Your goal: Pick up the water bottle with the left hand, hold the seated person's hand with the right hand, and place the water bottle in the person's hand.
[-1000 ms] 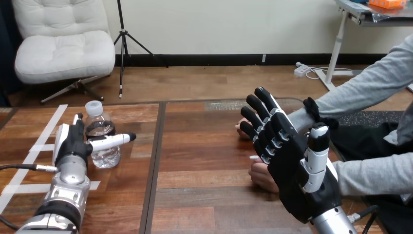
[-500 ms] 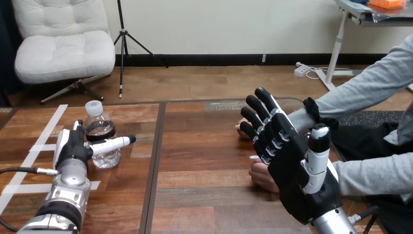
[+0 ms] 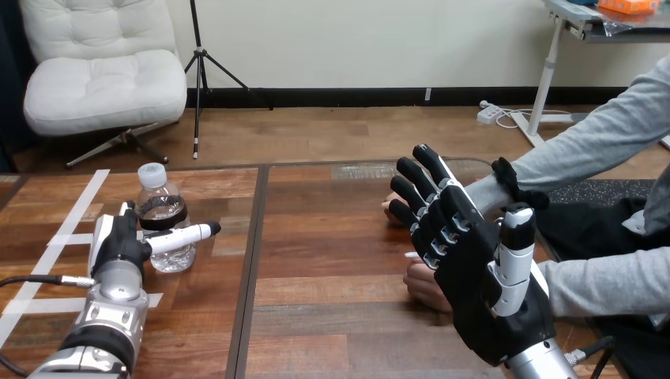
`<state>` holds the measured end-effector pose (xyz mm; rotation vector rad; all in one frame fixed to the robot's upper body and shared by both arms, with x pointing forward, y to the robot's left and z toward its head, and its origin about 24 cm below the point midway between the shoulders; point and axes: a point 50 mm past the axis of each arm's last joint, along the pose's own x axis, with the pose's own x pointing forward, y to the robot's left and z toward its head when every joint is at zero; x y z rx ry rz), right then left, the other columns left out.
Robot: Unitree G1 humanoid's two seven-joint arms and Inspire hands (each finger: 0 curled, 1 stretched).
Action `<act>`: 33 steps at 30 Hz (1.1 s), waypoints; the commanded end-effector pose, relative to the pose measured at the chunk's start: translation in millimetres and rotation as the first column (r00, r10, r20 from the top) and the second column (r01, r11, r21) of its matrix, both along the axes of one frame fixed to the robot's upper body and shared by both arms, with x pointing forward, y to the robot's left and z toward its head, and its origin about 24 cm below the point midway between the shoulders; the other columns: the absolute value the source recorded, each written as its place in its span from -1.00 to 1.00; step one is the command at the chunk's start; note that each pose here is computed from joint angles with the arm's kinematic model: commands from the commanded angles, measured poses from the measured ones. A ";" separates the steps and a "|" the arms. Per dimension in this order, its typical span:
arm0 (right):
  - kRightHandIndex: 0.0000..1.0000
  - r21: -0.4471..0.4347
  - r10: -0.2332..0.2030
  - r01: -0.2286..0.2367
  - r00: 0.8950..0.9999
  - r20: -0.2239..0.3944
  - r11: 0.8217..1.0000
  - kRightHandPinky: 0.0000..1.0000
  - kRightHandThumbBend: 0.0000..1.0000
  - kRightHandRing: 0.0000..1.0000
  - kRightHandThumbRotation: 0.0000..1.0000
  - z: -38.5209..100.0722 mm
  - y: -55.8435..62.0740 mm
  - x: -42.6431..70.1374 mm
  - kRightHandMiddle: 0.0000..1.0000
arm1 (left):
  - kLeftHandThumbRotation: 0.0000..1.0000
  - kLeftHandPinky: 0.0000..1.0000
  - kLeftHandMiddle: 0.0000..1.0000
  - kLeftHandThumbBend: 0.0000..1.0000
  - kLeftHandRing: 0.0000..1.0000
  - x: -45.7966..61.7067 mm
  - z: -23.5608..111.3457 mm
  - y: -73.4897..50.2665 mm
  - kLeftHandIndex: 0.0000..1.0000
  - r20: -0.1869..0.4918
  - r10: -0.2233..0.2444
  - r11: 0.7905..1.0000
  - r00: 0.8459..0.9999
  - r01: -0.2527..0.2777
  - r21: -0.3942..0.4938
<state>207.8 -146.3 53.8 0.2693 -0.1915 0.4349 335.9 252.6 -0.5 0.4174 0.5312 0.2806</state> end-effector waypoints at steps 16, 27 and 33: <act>0.98 0.019 0.014 -0.016 0.996 0.091 1.000 1.00 1.00 1.00 1.00 18.0 3.3 2.9 0.96 | -0.21 0.84 1.00 1.00 0.97 20.0 22.1 -13.2 1.00 0.039 -0.007 1.000 0.999 0.006 0.013; 0.98 0.016 0.010 -0.011 0.995 0.094 1.000 1.00 0.98 0.99 1.00 19.0 2.4 2.0 0.95 | 0.21 0.78 0.97 1.00 0.93 22.5 24.0 -18.2 1.00 0.051 -0.008 1.000 0.999 0.007 0.008; 0.98 0.018 0.010 -0.011 0.996 0.092 1.000 1.00 0.97 0.98 1.00 18.9 2.3 1.8 0.95 | 0.37 0.81 0.97 0.97 0.95 24.2 25.6 -20.5 1.00 0.055 -0.001 1.000 0.998 0.002 -0.010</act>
